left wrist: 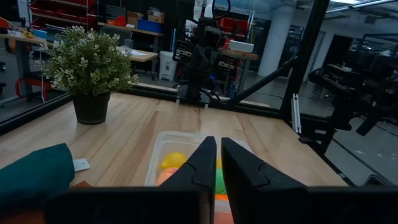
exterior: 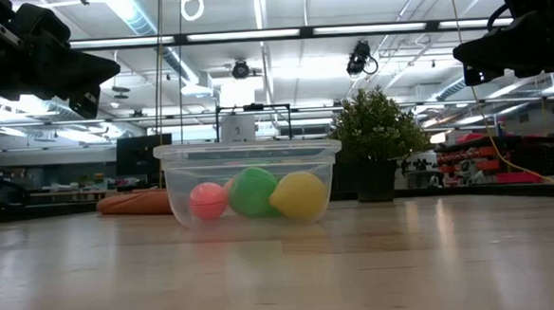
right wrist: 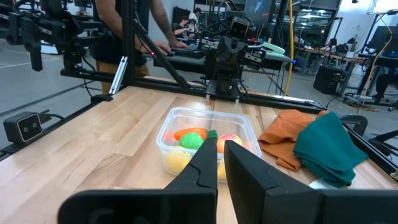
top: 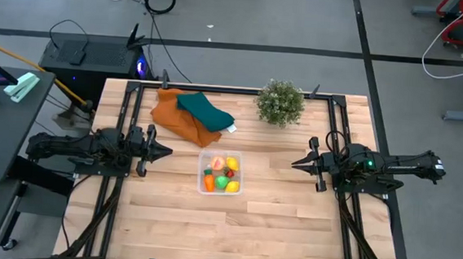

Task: Pick and placing Produce into tupperware
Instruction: Return to Home Position

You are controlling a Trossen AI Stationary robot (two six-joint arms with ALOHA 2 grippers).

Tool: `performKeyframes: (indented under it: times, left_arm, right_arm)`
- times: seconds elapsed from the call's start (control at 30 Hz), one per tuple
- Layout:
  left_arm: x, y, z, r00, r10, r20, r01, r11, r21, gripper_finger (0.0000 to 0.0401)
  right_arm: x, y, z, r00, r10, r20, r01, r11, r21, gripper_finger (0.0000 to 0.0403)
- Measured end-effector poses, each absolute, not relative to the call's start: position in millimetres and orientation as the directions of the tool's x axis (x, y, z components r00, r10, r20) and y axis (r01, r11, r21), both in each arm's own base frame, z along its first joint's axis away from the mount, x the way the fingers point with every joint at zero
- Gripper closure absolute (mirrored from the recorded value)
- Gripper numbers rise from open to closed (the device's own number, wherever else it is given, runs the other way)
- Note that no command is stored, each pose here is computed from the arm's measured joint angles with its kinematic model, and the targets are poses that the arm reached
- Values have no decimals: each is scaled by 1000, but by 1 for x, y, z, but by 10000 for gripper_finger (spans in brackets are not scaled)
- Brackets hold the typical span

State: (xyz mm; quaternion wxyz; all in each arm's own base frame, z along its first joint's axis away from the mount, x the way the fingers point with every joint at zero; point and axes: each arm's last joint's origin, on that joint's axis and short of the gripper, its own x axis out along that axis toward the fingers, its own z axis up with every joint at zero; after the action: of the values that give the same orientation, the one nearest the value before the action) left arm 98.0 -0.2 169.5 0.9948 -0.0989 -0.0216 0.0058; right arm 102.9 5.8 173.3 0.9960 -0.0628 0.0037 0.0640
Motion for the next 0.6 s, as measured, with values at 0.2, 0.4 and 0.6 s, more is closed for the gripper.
performKeyframes:
  times: [0.2, 0.4, 0.6]
  left_arm:
    - [98, 0, 169, 999, 16, 41, -7, 980, -197, 378]
    - [98, 0, 169, 999, 16, 41, -7, 980, -197, 372]
    - [98, 0, 170, 999, 16, 42, -7, 980, -197, 365]
  right_arm:
    - [103, 6, 173, 992, 127, -16, -128, 984, -124, 403]
    - [103, 6, 173, 992, 127, -16, -128, 984, -124, 403]
    - [103, 6, 173, 992, 127, -16, -128, 984, -124, 403]
